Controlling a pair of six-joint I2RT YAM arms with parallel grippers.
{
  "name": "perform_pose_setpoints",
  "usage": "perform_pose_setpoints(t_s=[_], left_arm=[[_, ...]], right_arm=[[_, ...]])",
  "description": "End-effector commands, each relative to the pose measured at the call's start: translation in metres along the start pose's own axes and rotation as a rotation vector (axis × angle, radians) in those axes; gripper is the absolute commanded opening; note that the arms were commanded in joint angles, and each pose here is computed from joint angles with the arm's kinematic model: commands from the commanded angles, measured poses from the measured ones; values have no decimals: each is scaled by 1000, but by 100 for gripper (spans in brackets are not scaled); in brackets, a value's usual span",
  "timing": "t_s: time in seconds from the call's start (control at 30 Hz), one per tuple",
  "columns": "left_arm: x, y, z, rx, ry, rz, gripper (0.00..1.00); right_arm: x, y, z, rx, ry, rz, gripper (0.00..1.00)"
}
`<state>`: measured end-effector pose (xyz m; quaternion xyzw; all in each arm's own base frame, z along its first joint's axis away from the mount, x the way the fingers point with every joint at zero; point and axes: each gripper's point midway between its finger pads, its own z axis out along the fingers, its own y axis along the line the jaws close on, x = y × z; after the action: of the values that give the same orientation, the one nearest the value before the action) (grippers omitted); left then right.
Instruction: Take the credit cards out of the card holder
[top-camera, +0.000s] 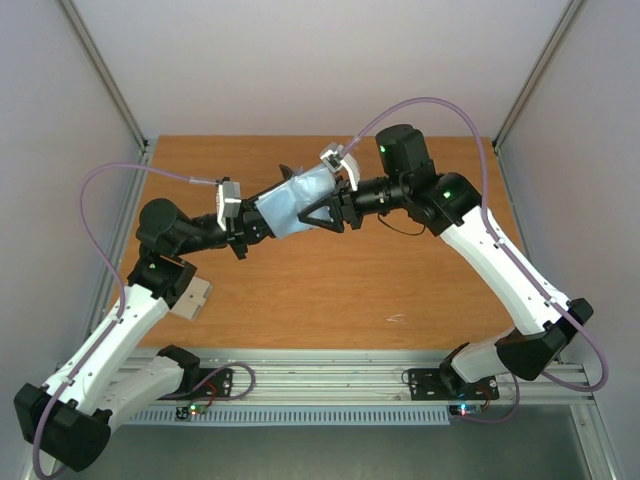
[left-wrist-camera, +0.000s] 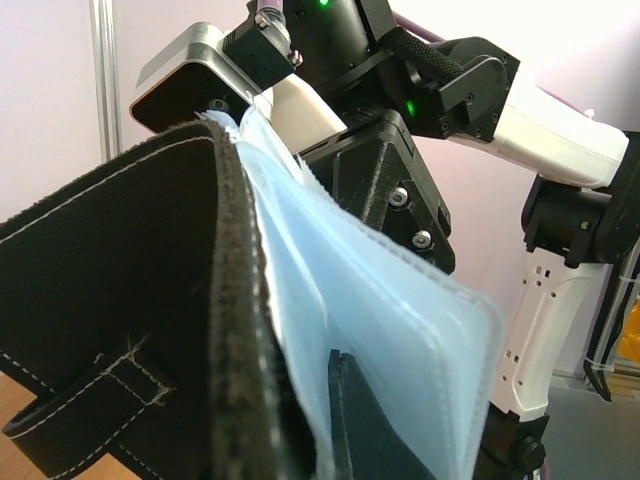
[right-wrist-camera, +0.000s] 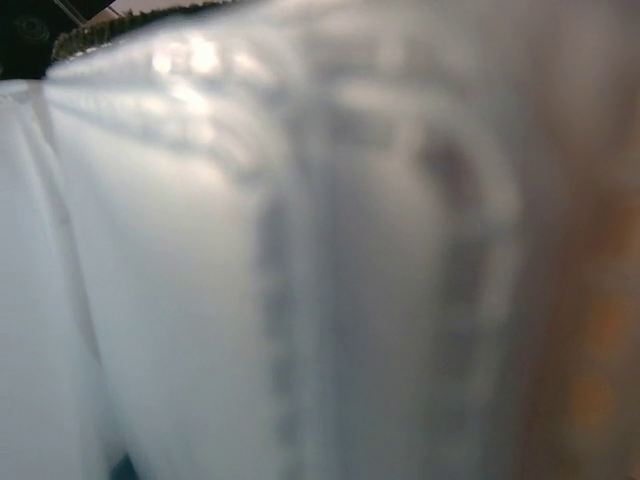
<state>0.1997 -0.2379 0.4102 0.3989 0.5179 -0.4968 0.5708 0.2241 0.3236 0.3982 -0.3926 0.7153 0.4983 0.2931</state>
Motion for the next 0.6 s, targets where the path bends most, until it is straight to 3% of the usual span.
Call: perform_pose_setpoints(t_s=[0.0, 0.03, 0.1, 0.13, 0.37, 0.57], left_arm=[[2, -3, -2, 11, 1, 9, 5], [2, -3, -2, 13, 1, 7, 12], [3, -4, -2, 19, 1, 4, 37], [3, -4, -2, 21, 1, 1, 43], [4, -6, -2, 37, 2, -33, 70], [-5, -5, 4, 40, -13, -35, 75]], right_arm=[[-21, 15, -25, 42, -92, -94, 15], [-20, 15, -26, 49, -90, -102, 14], [-19, 12, -28, 70, -87, -110, 13], [-19, 12, -30, 75, -87, -110, 13], [-24, 3, -33, 100, -95, -103, 12], [-15, -2, -13, 62, -22, -73, 14]])
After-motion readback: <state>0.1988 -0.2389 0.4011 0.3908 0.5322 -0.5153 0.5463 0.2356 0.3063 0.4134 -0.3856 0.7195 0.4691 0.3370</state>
